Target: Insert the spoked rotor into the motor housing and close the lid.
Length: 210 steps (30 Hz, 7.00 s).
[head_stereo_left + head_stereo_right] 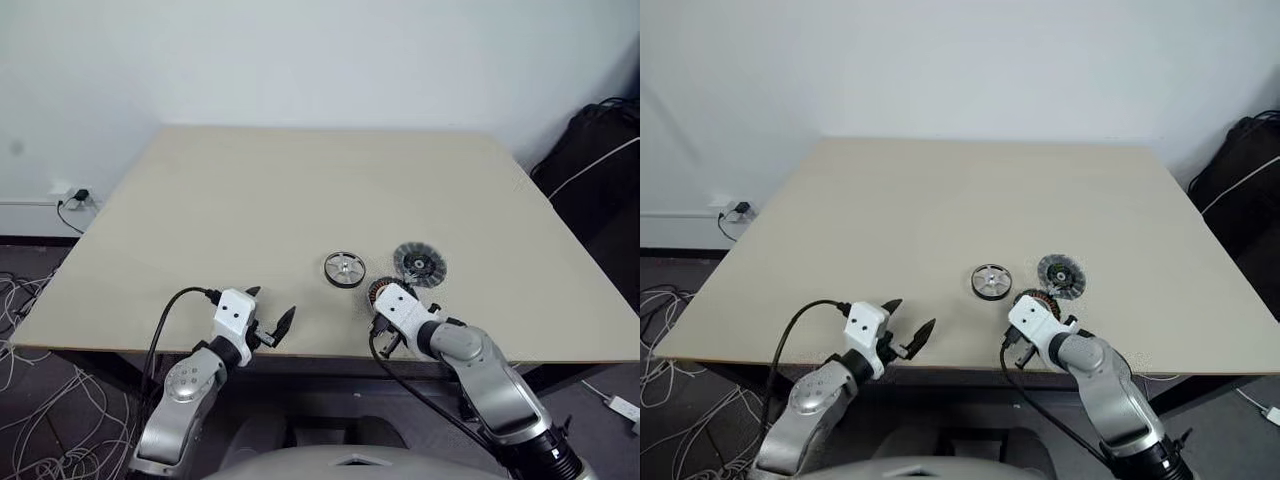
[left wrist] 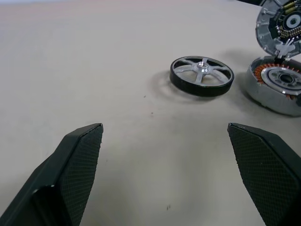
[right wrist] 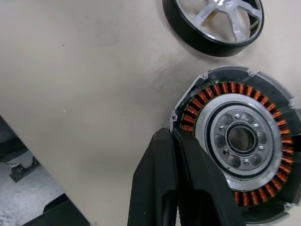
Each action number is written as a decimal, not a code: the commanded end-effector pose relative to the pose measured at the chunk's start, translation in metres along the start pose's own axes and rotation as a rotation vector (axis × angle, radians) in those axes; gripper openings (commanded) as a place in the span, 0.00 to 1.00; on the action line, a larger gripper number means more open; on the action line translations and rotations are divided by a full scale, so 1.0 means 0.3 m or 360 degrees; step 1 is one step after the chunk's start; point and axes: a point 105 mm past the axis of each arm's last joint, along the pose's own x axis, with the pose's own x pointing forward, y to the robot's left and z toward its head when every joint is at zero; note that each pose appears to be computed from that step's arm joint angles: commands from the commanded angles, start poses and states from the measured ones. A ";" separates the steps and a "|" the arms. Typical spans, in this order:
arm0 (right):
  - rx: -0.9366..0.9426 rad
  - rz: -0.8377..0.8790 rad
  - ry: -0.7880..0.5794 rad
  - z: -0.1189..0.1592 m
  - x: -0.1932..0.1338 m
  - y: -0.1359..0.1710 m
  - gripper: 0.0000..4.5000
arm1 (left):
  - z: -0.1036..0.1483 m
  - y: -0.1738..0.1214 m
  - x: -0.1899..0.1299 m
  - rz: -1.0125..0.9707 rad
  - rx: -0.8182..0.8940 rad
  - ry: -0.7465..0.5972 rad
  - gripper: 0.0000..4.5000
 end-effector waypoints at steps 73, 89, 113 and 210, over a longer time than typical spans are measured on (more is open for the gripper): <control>0.0468 -0.0428 0.0061 0.026 0.014 -0.176 0.35 | -0.032 -0.048 0.077 -0.0230 0.0102 -0.0079 1.00; 0.0472 -0.0340 0.0110 0.020 0.040 -0.139 0.21 | -0.028 -0.056 0.074 -0.0232 0.0092 -0.0086 1.00; 0.0415 -0.0447 -0.0061 0.104 0.003 -0.191 0.01 | -0.028 -0.054 0.075 -0.0227 0.0084 -0.0084 1.00; 0.0202 -0.0279 0.0101 0.029 0.045 -0.154 0.20 | -0.039 -0.056 0.074 -0.0204 0.0047 -0.0080 1.00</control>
